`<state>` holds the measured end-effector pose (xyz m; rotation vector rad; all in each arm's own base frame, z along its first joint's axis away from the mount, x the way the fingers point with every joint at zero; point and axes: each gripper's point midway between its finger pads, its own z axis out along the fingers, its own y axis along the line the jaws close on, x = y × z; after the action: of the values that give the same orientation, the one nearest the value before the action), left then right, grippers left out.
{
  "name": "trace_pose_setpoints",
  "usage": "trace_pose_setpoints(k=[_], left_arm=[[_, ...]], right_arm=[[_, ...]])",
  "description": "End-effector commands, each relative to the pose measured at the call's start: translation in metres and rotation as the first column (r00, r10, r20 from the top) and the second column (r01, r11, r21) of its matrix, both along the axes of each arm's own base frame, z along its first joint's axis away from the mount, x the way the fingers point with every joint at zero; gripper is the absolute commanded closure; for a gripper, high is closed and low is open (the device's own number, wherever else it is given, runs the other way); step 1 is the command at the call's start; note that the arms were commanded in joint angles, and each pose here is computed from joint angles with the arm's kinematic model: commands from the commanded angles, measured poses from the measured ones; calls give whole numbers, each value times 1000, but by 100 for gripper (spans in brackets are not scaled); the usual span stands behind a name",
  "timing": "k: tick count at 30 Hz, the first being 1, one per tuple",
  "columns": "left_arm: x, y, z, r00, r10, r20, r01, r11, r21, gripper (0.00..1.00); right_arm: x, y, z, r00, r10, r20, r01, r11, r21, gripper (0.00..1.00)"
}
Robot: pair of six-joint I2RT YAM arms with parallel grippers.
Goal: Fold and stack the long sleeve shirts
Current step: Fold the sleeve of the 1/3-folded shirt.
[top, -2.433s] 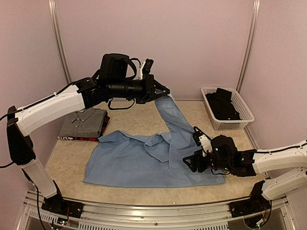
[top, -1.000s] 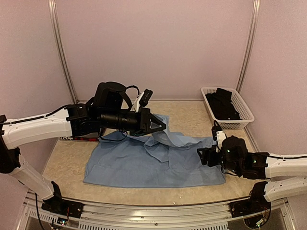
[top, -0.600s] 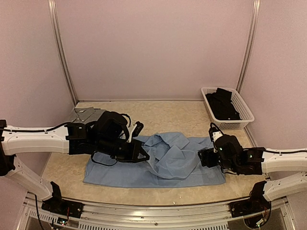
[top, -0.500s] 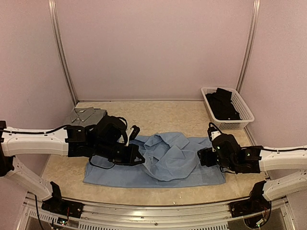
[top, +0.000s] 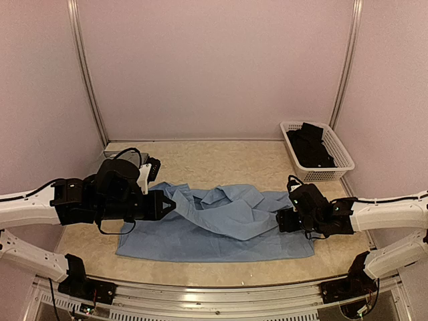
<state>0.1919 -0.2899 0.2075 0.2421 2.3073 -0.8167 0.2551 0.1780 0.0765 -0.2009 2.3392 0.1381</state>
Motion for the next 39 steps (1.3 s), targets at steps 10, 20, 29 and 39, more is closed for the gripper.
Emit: trace_pose_setpoints(k=[10, 20, 29, 39], left_arm=[[-11, 60, -49, 993, 120, -23, -114, 976, 188, 100], [-17, 79, -63, 983, 176, -56, -160, 962, 222, 100], [-25, 90, -78, 969, 219, -114, -185, 950, 251, 100], [-33, 107, -90, 947, 280, -155, -241, 943, 230, 100]], right_arm=[[-2, 2, -9, 993, 9, -117, -10, 1000, -12, 20], [-16, -6, -19, 981, 43, -189, -49, 998, -29, 20], [-17, 0, -25, 973, 93, -209, -98, 995, -11, 20], [-12, 6, -44, 964, 93, -248, -106, 993, -41, 22]])
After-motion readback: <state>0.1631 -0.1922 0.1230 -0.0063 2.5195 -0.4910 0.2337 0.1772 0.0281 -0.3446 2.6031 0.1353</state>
